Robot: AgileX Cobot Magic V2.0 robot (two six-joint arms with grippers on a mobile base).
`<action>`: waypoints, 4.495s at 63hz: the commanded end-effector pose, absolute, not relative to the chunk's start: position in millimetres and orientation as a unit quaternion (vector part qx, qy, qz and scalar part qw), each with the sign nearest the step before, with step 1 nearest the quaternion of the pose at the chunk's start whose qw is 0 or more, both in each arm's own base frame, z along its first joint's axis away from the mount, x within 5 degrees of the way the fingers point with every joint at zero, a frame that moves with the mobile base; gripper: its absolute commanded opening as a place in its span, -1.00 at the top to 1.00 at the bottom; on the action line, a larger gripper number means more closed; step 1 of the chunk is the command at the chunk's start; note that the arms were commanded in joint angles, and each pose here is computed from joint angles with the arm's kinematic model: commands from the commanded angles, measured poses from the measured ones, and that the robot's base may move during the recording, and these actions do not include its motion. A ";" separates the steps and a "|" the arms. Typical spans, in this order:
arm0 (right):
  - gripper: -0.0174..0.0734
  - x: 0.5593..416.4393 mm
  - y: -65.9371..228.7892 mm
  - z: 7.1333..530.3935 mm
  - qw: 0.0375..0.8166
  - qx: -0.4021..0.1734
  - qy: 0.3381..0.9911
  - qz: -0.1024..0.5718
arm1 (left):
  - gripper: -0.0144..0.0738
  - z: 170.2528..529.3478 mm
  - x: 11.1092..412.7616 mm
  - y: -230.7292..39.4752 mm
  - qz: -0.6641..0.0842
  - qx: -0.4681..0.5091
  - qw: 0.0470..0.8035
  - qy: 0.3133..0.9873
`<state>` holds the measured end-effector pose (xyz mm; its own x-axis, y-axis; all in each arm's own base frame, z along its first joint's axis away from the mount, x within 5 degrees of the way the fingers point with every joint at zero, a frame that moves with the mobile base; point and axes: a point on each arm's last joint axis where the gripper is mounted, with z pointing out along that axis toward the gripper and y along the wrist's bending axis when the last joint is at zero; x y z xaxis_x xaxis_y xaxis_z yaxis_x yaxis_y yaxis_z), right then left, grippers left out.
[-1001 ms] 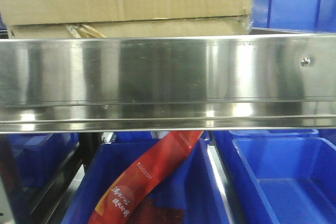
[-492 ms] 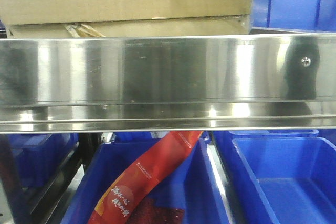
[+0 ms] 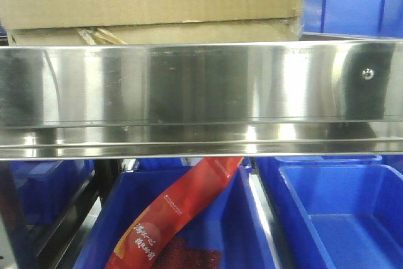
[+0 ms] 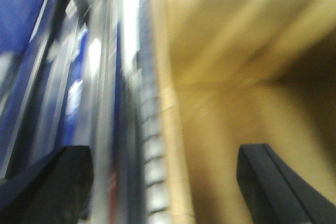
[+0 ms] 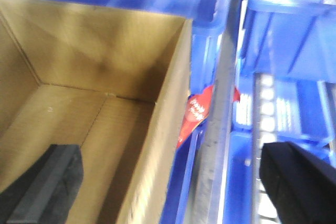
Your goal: Grab carton from right shelf to conveyor
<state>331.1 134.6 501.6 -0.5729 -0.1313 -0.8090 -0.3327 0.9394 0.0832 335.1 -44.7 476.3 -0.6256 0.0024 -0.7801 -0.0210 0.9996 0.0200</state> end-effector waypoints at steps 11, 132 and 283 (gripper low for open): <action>-0.64 363.0 145.4 470.3 0.413 -0.133 0.896 0.098 | -0.38 459.4 353.5 -46.0 0.021 -0.009 0.411 0.911; 0.77 282.2 142.1 527.8 0.465 -0.163 0.857 0.149 | 0.71 530.5 283.2 -70.6 -0.041 0.008 0.489 0.871; 0.77 165.7 94.5 521.8 0.518 -0.164 0.816 0.198 | 0.71 521.6 184.2 -78.7 -0.093 0.057 0.478 0.872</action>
